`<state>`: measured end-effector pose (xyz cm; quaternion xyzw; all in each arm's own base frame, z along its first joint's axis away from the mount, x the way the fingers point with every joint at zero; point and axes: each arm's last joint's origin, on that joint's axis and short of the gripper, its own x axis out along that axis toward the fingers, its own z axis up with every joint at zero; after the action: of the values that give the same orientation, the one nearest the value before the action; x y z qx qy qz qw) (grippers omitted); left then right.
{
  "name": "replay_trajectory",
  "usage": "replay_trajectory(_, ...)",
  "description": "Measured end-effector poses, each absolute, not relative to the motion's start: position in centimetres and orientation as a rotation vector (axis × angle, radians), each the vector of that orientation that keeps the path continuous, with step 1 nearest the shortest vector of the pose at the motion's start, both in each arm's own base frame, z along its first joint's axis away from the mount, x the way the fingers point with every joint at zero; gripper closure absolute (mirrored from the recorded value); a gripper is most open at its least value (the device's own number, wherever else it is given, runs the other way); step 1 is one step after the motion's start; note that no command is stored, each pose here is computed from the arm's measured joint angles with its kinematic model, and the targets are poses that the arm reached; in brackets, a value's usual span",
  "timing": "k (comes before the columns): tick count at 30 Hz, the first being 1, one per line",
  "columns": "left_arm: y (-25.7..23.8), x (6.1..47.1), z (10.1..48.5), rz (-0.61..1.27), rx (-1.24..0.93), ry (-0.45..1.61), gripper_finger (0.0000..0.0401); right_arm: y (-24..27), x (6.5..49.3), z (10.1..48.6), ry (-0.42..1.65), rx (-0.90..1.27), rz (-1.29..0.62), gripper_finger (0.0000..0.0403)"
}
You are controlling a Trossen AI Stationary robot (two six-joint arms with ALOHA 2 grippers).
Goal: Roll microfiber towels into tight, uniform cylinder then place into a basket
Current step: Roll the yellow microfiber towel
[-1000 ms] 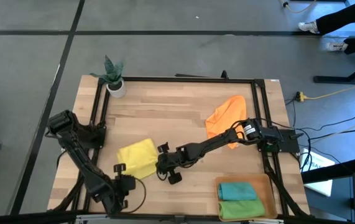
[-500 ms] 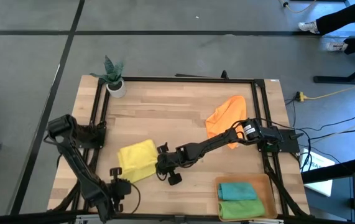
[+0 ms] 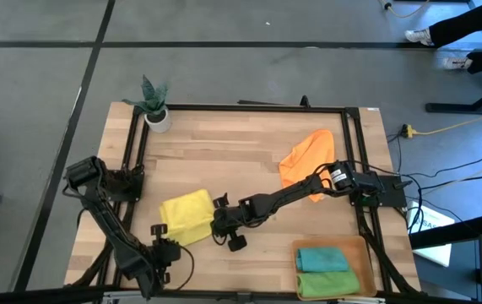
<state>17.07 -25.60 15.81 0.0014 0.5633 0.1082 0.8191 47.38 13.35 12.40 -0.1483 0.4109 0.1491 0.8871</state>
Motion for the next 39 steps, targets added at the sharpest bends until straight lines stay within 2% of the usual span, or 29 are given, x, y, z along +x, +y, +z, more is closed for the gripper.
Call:
replay_trajectory(8,-25.7,16.9,15.8,0.154,0.078,1.244,0.0321,13.3,47.4,12.5,0.858,-0.298,0.312,0.0398)
replay_trajectory(18,-26.1,16.3,15.7,0.092,0.125,1.269,0.0321,12.4,47.5,12.4,0.898,-0.059,0.404,0.0398)
replay_trajectory(39,-26.0,16.6,15.6,0.115,0.149,1.23,0.0329,12.1,47.6,12.5,0.89,-0.058,0.403,0.0396)
